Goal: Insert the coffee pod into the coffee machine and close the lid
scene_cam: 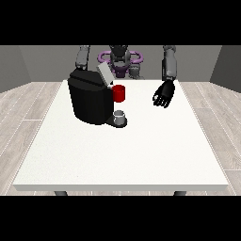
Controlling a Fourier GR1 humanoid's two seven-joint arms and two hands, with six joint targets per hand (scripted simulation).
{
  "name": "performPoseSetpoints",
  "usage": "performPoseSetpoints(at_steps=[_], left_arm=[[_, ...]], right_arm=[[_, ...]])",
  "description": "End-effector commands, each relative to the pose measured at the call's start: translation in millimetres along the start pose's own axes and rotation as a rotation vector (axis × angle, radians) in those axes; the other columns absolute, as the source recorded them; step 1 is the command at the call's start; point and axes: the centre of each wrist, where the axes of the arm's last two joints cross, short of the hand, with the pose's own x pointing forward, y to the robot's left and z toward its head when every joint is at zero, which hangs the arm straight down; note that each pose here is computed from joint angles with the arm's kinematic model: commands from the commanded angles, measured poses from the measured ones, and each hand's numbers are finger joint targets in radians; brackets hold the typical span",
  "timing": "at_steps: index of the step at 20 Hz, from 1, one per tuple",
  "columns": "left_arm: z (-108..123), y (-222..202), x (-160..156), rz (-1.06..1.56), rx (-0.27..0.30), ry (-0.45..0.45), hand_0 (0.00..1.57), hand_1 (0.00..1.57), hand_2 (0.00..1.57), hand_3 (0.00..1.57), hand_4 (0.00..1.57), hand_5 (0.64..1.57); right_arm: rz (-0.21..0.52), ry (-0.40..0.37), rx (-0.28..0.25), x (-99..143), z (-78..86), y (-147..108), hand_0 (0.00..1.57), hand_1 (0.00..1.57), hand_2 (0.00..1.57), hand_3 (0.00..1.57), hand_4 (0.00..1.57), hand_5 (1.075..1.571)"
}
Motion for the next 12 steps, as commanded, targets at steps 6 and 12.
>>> performPoseSetpoints(at_steps=[6,12], left_arm=[[-10.3,1.5,-2.5,-0.035,-0.048,-0.003,1.04,1.04,1.12,1.01,0.4,1.571],[-20.4,1.2,23.0,0.101,-0.022,-0.153,1.42,1.42,1.4,1.33,0.49,1.571]], right_arm=[[0.079,0.084,-0.039,-11.8,4.1,-5.4,0.0,0.0,0.0,0.0,0.0,1.571],[0.084,0.113,-0.079,-33.4,7.9,-19.7,0.0,0.0,0.0,0.0,0.0,1.571]])
